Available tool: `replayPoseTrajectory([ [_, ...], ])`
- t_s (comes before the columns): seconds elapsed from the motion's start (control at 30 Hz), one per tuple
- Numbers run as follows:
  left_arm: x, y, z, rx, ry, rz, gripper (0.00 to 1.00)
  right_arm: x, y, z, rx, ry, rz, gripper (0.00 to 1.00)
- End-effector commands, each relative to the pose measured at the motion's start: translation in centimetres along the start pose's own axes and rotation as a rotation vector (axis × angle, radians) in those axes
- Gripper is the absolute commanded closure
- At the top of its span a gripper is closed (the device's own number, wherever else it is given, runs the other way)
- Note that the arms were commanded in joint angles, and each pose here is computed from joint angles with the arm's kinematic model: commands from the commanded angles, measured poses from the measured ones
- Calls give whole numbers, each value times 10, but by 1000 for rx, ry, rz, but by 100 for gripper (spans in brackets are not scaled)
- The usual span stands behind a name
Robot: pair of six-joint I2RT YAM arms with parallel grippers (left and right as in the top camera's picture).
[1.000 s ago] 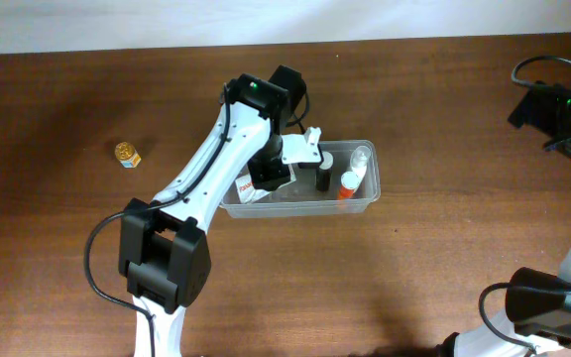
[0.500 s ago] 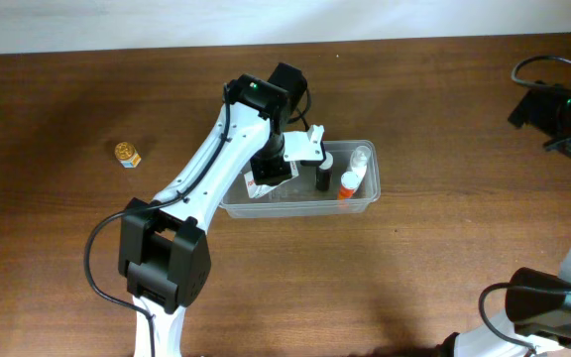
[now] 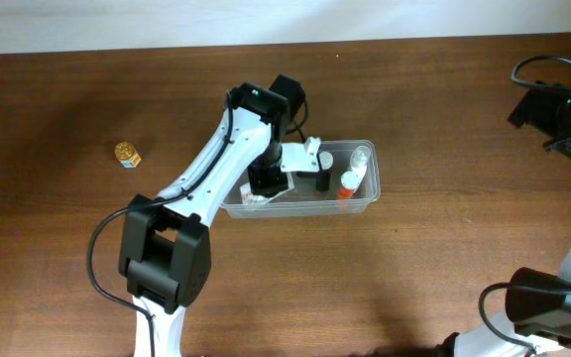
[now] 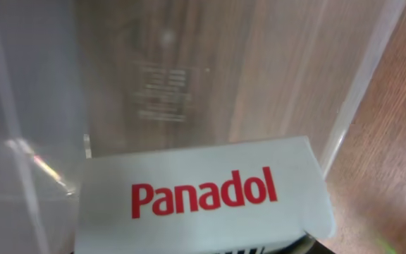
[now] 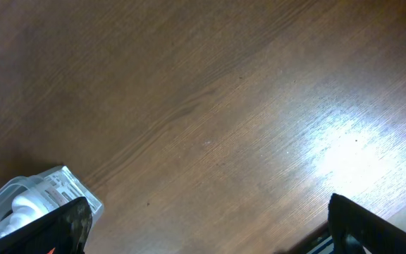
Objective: Pack container
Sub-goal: 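Lower the Panadol box into the container and open the left gripper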
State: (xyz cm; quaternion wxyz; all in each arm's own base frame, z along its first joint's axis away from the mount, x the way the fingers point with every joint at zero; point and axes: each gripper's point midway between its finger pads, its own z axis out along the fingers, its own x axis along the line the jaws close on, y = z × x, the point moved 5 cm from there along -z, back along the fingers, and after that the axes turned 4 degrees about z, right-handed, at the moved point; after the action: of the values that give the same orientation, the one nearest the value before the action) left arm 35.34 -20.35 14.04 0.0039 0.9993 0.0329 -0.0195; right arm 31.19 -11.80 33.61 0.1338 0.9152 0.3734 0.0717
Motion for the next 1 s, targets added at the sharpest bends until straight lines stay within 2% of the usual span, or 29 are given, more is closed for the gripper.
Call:
replayPoseTrajectory([
  [0.0,-4,0,8,-8,-22,17,52,-5,0,-11,-34,2,10,1],
  [0.3,-2,1,12,-16,-11,69,52,-5,0,-11,-34,2,10,2],
  [0.97,1,5,14,-37,3,70,52,-5,0,-11,-34,2,10,2],
])
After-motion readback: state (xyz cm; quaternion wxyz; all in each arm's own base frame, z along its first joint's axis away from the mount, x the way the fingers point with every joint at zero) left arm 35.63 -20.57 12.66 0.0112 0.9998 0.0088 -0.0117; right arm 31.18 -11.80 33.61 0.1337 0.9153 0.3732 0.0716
